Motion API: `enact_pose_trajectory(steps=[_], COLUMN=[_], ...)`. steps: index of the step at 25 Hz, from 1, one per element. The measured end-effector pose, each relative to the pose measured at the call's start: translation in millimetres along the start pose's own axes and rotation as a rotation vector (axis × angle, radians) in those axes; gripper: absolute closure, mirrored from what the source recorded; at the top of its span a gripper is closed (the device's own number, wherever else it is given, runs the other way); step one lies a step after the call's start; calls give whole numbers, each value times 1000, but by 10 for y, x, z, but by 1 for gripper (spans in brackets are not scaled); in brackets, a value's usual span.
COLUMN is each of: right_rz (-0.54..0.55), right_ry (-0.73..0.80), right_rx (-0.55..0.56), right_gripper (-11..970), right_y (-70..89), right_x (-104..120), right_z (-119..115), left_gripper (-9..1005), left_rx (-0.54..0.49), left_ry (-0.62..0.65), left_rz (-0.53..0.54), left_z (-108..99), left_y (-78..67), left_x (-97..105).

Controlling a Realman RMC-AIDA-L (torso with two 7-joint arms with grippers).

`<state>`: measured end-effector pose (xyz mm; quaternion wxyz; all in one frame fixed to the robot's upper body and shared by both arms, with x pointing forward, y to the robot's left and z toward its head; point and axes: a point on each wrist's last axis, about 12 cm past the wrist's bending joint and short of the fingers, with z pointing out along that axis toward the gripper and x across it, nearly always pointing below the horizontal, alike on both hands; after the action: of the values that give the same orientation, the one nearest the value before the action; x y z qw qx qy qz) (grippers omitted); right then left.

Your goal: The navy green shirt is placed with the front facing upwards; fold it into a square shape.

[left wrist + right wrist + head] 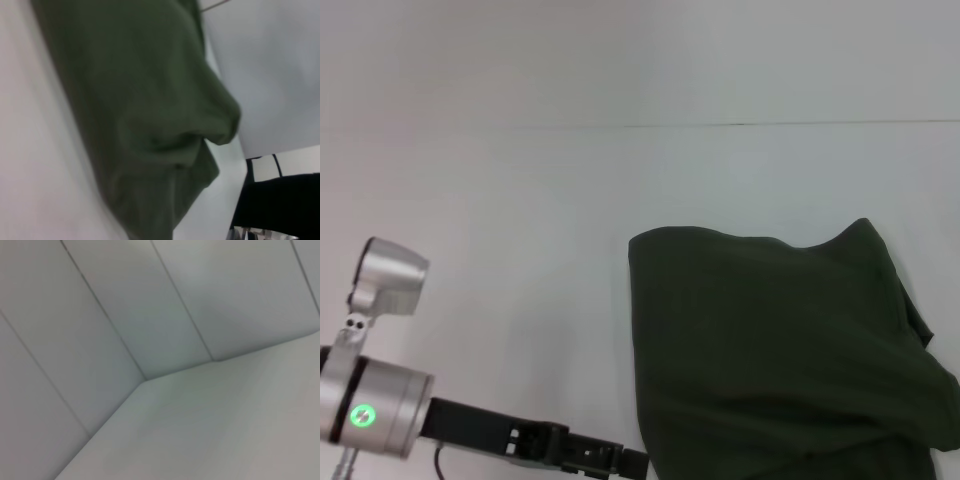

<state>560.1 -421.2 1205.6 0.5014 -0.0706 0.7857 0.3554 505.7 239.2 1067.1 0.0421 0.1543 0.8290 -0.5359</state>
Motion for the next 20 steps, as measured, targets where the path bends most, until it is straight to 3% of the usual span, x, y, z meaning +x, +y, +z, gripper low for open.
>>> enact_pose_trajectory(steps=[11,20], right_rz=[-16,-27], right_ry=[-54,-65], right_rx=[36,38], right_gripper=[125,126], right_y=[-39,-51], right_x=[-2,34], right_z=[22,-38], left_gripper=[49,48], left_rx=[-104,-178], left_ry=[80,116], left_rz=[-177,-197], left_z=[304,428], left_y=[-43,-35], left_x=[-199,-253])
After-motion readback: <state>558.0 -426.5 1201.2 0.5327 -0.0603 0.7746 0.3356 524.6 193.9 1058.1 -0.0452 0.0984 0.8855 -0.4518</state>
